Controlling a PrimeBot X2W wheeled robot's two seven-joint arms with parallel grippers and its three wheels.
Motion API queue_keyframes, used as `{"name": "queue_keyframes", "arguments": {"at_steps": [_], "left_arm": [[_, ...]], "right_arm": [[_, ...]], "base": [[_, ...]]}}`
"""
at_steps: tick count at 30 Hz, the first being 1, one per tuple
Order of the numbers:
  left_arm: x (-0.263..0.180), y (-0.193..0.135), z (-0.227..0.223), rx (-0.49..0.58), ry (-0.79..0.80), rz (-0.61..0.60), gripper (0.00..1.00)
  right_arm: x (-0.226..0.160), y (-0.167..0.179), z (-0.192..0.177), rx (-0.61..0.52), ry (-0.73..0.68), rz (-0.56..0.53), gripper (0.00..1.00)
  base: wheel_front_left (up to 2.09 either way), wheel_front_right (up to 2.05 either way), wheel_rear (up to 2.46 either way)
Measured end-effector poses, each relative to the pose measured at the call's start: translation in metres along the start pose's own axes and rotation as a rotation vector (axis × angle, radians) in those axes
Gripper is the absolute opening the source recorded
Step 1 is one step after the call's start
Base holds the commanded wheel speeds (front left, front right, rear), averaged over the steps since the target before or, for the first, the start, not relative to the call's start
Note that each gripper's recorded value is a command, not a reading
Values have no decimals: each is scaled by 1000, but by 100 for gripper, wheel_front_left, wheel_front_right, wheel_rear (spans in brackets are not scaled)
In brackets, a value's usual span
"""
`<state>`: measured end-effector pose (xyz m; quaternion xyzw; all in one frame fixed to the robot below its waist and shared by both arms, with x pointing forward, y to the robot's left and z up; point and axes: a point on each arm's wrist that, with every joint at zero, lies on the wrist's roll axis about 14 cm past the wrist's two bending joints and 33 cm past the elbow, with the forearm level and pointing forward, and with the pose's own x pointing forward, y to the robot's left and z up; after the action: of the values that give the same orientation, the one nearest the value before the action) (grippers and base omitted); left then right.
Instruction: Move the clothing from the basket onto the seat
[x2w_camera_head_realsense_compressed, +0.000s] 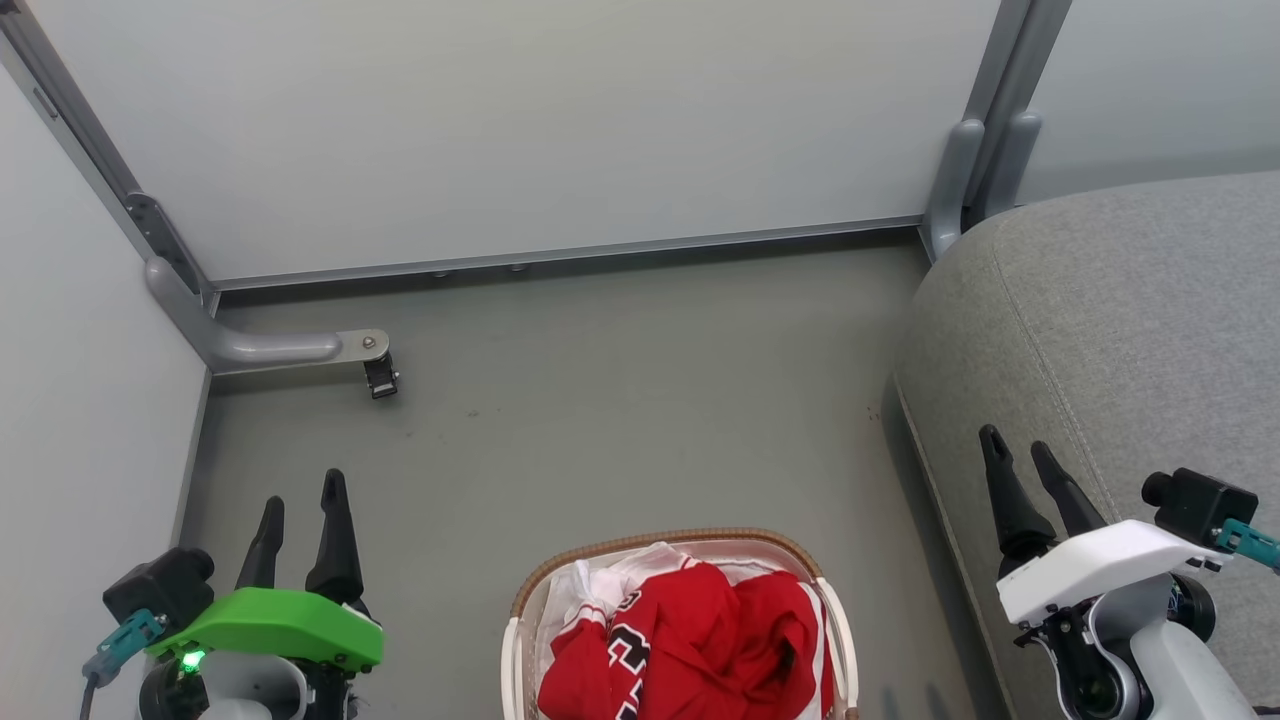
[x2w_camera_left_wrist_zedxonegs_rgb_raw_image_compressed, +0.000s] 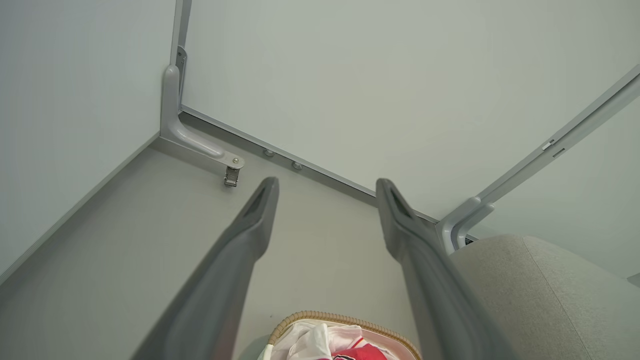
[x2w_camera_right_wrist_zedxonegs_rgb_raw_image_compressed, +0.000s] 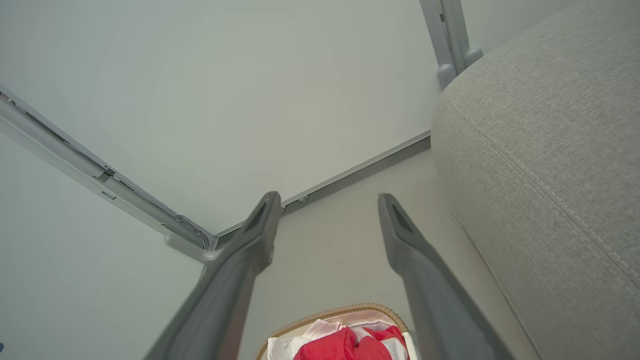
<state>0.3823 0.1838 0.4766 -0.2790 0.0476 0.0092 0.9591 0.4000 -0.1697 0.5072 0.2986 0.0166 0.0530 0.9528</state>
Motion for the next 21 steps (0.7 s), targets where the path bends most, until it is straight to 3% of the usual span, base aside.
{"name": "queue_keyframes", "arguments": {"at_steps": [21], "left_arm": [[-2, 3, 2, 226, -24, 7, 100]], "right_arm": [[2, 2, -3, -274, 1, 30, 100]], "base": [[0, 0, 0]]}}
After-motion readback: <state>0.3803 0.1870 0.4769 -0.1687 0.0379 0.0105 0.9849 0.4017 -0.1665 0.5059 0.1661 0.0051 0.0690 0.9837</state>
